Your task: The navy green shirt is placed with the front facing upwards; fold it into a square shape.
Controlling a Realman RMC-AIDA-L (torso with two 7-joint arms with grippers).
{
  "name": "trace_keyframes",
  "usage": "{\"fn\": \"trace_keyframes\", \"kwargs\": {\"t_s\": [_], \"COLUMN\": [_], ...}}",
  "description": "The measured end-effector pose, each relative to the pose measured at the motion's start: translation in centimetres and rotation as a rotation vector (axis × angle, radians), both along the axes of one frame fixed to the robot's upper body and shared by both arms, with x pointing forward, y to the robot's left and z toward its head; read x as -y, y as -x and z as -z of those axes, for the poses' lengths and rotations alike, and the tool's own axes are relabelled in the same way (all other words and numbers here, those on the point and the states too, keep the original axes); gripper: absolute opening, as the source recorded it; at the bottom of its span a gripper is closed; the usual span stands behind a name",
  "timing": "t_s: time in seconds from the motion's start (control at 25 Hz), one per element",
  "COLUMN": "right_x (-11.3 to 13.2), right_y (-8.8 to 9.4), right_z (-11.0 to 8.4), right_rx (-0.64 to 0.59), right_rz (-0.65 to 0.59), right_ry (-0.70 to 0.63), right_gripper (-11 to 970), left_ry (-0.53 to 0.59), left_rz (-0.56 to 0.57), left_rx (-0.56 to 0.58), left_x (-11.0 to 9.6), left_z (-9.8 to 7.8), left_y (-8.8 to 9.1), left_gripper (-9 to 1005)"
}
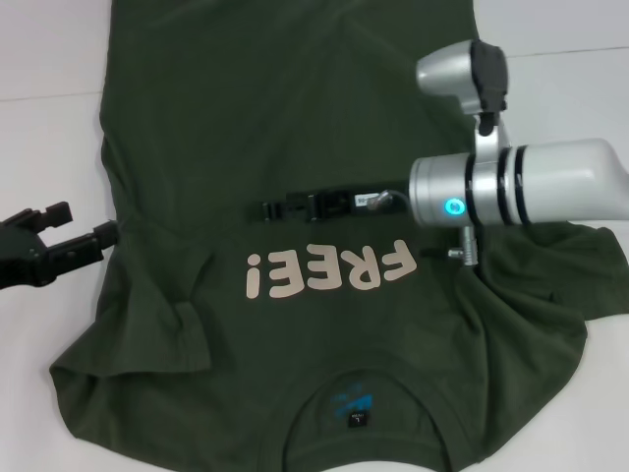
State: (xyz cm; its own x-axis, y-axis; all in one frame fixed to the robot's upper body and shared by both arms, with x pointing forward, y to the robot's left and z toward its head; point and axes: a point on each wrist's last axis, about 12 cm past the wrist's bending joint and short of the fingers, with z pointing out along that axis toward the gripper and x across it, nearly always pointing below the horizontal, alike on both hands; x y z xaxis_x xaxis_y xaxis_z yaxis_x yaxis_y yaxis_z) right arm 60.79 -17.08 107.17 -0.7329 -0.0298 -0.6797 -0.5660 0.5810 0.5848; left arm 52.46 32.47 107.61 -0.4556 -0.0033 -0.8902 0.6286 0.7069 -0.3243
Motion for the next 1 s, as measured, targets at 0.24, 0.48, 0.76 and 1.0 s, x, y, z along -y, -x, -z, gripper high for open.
{"fn": "trace_keyframes", "kwargs": {"t_s": [0.24,0.48,0.76,1.0], "right_x": [2.0,2.8,3.1,3.3], "right_y": [0.5,0.9,1.1,1.4], "right_z": [0.3,0.3,0.4,0.4], "right_rx": [0.023,0.027,0.022,0.017], "right_rz": [0.075,0.09,0.097,0.095], "right_ry": [-0.053,-0.084,-0.089,-0.109], "right_gripper": [881,881,882,882], "left_ry": [-0.027,-0.064,-0.136,-0.233], "left_rz": [0.069,0.114,0.151,0.174], "left_rx": [-0.001,0.043,0.092,0.121], "left_x": [1.5,3.2,3.3,3.5], "left_z": [0.4,0.0,-0.8,-1.4], "left_y": [-0.1,-1.3,-2.2,-2.9], "left_gripper": [904,903,903,903]}}
